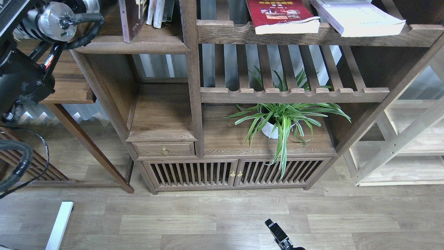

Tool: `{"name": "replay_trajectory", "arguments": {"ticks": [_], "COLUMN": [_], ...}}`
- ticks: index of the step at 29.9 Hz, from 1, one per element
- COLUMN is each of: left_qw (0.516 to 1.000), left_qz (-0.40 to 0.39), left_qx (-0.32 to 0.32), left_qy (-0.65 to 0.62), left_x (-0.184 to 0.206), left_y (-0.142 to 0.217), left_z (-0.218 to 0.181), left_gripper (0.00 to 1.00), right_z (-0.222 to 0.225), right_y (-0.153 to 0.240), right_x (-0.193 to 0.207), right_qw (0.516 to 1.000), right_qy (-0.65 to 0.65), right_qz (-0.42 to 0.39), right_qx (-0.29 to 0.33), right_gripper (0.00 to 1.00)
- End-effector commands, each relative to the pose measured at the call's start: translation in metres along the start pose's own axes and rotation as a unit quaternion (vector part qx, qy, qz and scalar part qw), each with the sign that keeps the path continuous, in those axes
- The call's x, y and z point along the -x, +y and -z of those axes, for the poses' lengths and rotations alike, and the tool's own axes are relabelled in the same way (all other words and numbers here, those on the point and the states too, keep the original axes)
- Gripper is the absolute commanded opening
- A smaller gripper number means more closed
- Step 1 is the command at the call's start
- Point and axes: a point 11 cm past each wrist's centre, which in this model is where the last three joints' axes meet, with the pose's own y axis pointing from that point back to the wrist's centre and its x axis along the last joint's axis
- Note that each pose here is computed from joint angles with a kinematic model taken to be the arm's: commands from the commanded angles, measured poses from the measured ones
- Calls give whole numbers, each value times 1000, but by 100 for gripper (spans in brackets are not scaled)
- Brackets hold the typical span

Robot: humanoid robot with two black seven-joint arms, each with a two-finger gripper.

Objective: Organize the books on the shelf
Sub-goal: 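Insert the red book upright into the upper shelf with the left gripper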

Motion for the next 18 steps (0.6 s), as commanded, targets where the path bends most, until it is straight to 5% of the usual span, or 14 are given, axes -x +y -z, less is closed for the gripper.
{"name": "replay_trajectory", "arguments": {"ticks": [1, 18], "left_qw": [1000, 1000], "left_qz": [-3, -2], "left_qx": [0, 25], "left_qy": [-3, 10], "left_x": [-1, 5], "left_y": [0, 2], "left_z": [0, -29], "left_gripper": [53, 64], "right_z": [2, 10], "right_y": [-1, -1], "right_x": [1, -1], "right_qw": [1000, 1000], "right_qy": [-1, 0], "right_qz": [1, -3], "right_qx": [-2, -9], "right_gripper": [99, 99]}}
